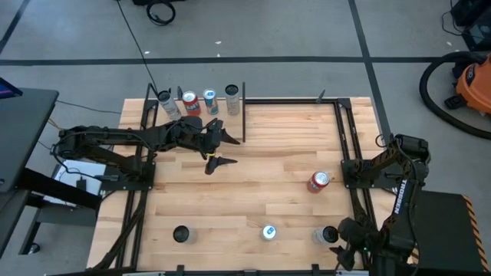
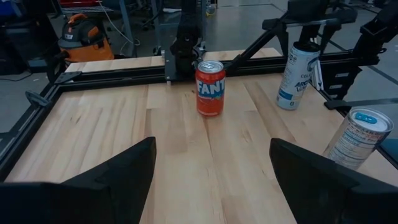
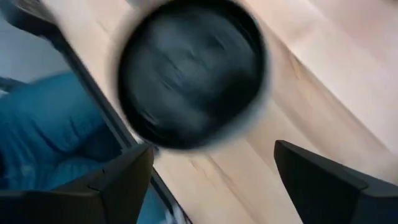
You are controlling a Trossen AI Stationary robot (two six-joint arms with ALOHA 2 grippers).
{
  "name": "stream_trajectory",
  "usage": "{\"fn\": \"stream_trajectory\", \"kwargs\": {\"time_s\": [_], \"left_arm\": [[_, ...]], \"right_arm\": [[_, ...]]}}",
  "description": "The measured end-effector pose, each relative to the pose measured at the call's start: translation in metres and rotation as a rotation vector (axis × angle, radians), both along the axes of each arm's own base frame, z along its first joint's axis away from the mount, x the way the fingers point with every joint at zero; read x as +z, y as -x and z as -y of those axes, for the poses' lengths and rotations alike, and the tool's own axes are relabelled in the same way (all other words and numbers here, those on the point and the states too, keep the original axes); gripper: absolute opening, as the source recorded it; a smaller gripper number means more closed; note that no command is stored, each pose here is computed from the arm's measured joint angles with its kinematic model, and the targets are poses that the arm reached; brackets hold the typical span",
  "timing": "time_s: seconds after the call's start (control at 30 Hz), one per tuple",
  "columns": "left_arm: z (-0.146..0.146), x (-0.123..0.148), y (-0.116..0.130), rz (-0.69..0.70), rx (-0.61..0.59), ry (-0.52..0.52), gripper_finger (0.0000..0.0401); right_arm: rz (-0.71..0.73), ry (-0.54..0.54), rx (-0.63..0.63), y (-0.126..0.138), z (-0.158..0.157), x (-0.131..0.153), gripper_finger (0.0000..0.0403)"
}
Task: Place canned beverage on shelf
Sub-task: Put the white blue soda can aligned with the other white blue soda can on the shelf
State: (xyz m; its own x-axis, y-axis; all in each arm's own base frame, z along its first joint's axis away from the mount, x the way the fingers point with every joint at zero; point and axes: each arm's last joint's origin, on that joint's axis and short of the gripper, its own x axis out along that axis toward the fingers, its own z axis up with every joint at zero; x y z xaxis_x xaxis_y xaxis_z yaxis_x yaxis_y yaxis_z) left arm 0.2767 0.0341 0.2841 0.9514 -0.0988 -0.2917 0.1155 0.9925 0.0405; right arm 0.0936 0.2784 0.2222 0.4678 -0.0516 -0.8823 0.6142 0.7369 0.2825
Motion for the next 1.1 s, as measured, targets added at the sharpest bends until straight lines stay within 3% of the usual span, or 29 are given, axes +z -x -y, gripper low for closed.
{"fn": "stream_trajectory", "kwargs": {"time_s": [0.1, 0.67, 1.1], "left_arm": [[0.0, 0.0, 0.0, 0.0, 0.0, 0.0, 0.0316], [0.0, 0.0, 0.0, 0.0, 0.0, -0.001, 0.0316], [0.0, 0.0, 0.0, 0.0, 0.0, -0.001, 0.0316]], "right_arm": [[0.053, 0.029, 0.027, -0.001, 0.0, 0.001, 0.0349], [0.007, 0.096, -0.043, -0.026, 0.0, -0.021, 0.035], [-0.038, 0.108, -0.033, -0.043, 0.007, -0.021, 0.035]]}}
